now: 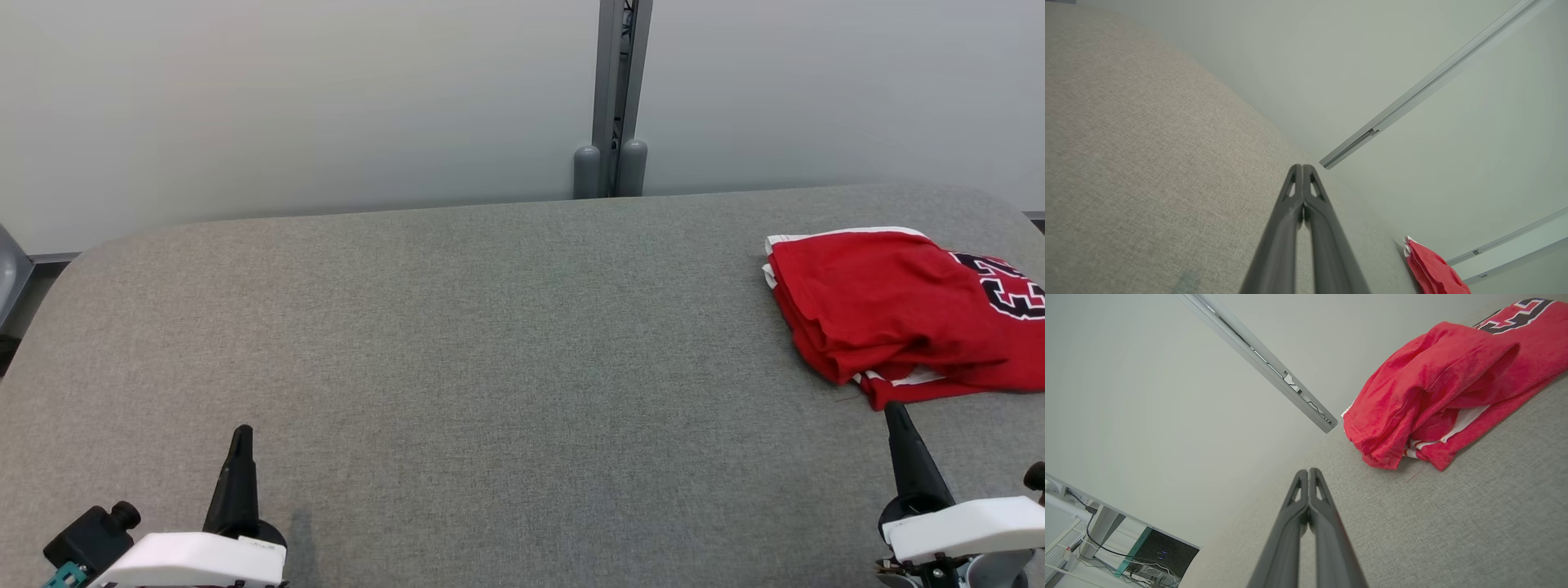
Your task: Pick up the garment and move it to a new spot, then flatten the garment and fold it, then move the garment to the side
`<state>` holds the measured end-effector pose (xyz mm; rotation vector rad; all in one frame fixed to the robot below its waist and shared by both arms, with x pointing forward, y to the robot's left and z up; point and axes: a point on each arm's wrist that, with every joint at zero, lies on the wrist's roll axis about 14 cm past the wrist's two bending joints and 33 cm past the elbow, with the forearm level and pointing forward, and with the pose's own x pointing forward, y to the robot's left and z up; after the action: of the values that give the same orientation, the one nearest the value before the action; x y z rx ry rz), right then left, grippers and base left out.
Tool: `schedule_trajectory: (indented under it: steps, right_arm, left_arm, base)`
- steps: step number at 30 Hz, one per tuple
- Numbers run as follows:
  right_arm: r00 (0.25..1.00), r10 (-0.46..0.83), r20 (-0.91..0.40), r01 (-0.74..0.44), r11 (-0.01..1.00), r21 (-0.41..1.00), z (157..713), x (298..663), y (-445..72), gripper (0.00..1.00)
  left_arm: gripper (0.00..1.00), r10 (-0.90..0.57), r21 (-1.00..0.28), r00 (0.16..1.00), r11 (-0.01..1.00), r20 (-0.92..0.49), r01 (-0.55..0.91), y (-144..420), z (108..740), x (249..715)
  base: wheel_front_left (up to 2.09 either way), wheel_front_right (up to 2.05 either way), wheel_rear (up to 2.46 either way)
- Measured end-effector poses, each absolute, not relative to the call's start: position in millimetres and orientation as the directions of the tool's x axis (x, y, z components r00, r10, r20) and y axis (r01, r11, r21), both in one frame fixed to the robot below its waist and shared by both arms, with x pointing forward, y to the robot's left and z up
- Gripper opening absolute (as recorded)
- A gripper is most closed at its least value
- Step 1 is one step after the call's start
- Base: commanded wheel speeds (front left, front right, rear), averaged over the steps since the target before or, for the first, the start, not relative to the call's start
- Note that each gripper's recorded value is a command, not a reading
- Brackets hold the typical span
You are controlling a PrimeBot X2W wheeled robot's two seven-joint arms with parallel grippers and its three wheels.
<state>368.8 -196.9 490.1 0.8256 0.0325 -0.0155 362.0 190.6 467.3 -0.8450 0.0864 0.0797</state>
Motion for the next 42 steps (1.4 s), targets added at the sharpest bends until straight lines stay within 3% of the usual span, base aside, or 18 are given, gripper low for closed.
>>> schedule_trajectory:
  steps: [42]
  right_arm:
    - [0.999, -0.009, -0.043, 0.044, 0.302, 0.952, 496, 380, -200, 0.0]
  left_arm:
    - [0.0, 0.018, -0.954, 0.997, 0.289, -0.08, -0.082, 196, 484, 377]
  base:
    - [0.0, 0.0, 0.0]
